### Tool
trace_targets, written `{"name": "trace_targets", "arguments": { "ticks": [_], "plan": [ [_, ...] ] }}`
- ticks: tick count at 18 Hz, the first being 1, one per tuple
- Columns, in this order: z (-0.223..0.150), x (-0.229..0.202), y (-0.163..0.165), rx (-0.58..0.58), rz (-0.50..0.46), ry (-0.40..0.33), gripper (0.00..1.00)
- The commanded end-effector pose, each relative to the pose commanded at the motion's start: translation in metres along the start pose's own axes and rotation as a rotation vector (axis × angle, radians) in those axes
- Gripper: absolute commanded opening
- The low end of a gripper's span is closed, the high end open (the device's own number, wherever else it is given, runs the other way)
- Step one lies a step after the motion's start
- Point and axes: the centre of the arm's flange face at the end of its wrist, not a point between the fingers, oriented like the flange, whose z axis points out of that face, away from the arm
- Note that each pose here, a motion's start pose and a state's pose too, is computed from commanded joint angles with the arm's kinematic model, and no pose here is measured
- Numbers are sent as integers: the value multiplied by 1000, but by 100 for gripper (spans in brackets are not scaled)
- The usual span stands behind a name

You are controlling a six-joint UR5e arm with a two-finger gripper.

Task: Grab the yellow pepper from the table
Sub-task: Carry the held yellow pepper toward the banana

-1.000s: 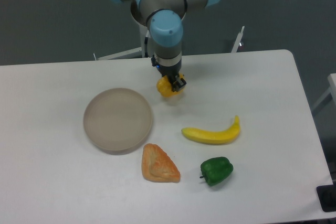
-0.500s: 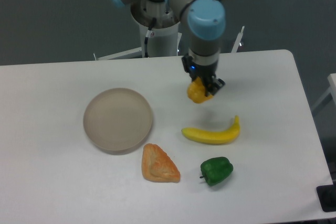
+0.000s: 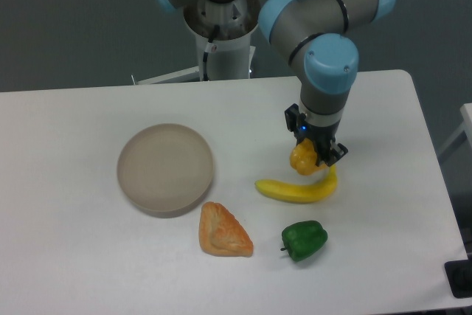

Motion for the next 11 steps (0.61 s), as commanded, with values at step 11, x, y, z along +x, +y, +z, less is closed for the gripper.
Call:
{"name": "trace_targets", "arguments": {
  "ticks": [11],
  "plan": [
    [-10,-7,7,54,22,-15,28]
  ]
}}
